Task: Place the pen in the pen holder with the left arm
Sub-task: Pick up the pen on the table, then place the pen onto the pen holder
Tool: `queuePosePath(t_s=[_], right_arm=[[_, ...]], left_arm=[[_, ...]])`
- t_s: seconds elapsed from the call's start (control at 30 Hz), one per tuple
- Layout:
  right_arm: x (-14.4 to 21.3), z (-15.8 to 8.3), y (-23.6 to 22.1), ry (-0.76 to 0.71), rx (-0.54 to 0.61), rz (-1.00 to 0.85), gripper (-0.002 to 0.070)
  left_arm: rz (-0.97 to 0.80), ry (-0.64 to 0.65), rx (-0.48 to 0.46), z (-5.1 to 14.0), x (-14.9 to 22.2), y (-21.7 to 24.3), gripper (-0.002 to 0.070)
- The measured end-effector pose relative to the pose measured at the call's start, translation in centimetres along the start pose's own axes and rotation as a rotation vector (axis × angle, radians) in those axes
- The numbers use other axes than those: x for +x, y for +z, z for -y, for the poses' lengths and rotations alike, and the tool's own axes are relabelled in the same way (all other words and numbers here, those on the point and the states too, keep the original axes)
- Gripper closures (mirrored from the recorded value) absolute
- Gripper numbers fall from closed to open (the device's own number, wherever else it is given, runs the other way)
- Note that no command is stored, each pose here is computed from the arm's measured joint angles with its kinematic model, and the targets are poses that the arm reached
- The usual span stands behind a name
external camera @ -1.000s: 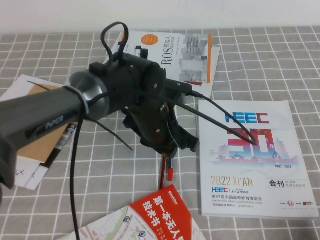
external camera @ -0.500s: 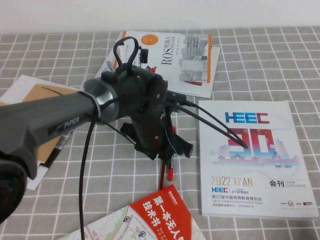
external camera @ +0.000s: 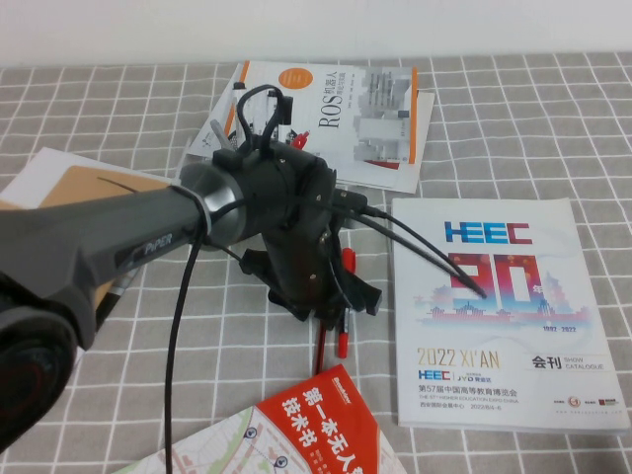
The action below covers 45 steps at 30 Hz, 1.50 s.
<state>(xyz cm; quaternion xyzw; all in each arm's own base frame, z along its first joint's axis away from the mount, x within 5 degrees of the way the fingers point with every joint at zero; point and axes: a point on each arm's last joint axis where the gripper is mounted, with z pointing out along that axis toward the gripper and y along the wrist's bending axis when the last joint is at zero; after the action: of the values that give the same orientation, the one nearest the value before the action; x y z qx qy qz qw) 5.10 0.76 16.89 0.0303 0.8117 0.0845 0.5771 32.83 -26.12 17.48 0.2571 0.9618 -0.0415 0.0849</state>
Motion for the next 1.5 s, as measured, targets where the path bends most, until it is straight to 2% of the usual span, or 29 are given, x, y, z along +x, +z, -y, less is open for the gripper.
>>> queuePosePath(t_s=[0.27,0.33,0.4,0.47,0.53,0.73,0.83,1.03,1.17,1.3,1.5], right_arm=[[0.0,0.0,0.0,0.000,0.000,0.000,0.0688],[0.0,0.0,0.0,0.000,0.000,0.000,0.0689],[0.0,0.0,0.0,0.000,0.000,0.000,0.0689],[0.0,0.0,0.0,0.000,0.000,0.000,0.0688],[0.0,0.0,0.0,0.000,0.000,0.000,0.0688],[0.0,0.0,0.0,0.000,0.000,0.000,0.0688],[0.0,0.0,0.0,0.000,0.000,0.000,0.0689],[0.0,0.0,0.0,0.000,0.000,0.000,0.0689],[0.0,0.0,0.0,0.000,0.000,0.000,0.0689],[0.0,0.0,0.0,0.000,0.000,0.000,0.0689],[0.0,0.0,0.0,0.000,0.000,0.000,0.0689]], left_arm=[[-0.001,-0.002,-0.003,0.0,0.0,0.1,0.0435],[0.000,0.003,-0.009,-0.1,0.0,0.1,0.0459],[-0.005,0.003,-0.009,-0.1,0.0,0.2,0.0516],[-0.008,0.009,-0.018,-0.2,0.0,0.2,0.0607],[-0.010,0.009,-0.019,-0.2,0.0,0.2,0.0641],[-0.006,0.014,-0.009,-0.1,0.1,-0.2,0.0652],[0.030,0.029,-0.004,0.1,0.1,-1.9,0.0652],[0.215,0.092,-0.008,1.2,1.3,-8.9,0.0652],[0.399,0.099,-0.021,1.4,3.7,-12.4,0.0652],[0.656,0.077,0.003,0.6,5.9,-14.5,0.0652],[1.018,0.012,0.093,-2.3,6.7,-15.1,0.0652]])
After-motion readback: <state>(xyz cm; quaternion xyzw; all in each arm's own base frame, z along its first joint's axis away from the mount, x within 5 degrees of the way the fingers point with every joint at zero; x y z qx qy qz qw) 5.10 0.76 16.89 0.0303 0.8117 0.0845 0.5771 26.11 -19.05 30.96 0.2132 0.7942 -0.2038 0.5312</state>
